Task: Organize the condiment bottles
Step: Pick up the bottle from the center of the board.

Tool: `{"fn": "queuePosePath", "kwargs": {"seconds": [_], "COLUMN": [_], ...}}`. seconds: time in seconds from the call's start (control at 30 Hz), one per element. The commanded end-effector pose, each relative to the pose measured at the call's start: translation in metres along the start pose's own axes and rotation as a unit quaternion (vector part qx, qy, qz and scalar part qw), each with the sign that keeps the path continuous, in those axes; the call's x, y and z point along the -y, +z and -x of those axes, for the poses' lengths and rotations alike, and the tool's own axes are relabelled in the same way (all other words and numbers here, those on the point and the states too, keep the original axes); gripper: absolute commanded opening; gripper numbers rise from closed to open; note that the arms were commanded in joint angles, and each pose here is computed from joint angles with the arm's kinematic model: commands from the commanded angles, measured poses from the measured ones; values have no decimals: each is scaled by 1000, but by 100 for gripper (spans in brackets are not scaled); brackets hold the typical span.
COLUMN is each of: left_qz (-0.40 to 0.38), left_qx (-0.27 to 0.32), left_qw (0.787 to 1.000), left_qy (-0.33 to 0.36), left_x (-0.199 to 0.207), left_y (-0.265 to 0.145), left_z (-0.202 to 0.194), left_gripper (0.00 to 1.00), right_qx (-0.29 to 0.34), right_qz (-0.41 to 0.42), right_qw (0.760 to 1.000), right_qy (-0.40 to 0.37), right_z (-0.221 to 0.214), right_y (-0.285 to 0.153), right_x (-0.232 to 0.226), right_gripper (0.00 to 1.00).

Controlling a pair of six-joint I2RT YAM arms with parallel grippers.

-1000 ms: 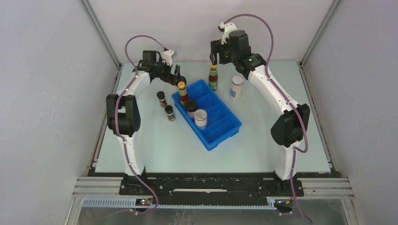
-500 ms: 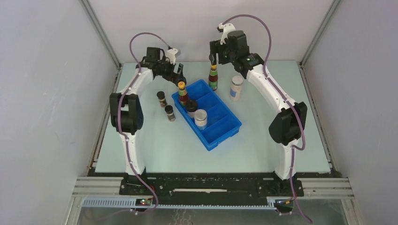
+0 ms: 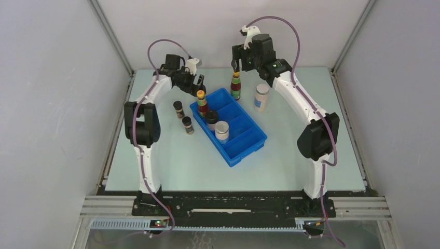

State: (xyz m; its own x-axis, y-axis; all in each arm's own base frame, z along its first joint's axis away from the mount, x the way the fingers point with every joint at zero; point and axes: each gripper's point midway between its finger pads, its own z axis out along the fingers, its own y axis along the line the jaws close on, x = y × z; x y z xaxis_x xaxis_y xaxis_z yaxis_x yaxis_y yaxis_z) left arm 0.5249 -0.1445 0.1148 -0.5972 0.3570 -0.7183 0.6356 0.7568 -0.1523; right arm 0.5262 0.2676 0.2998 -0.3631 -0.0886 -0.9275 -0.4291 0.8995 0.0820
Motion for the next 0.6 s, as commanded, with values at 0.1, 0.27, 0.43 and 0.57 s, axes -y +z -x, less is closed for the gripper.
{"fn": "queuePosePath", "kwargs": {"seconds": [0.1, 0.27, 0.43, 0.57], "left_qz": [9, 10, 12, 11], "left_qx": [22, 23, 21, 19], "left_qw": [999, 999, 999, 999], "left_qy": [25, 26, 26, 26], "left_x": [-3, -3, -3, -2], "left_y": [-6, -5, -4, -4], "left_z": [26, 28, 28, 28], "left_gripper": [89, 75, 69, 67], "right_qx": [37, 37, 35, 34], "right_qz": [5, 5, 4, 5], "right_qw": [999, 999, 999, 999], "right_qy": [-4, -4, -2, -1], "right_z": [26, 26, 24, 23], "right_y": [-3, -2, -1, 0], "right_x": [-1, -1, 1, 1], "right_gripper": [79, 79, 79, 79]}}
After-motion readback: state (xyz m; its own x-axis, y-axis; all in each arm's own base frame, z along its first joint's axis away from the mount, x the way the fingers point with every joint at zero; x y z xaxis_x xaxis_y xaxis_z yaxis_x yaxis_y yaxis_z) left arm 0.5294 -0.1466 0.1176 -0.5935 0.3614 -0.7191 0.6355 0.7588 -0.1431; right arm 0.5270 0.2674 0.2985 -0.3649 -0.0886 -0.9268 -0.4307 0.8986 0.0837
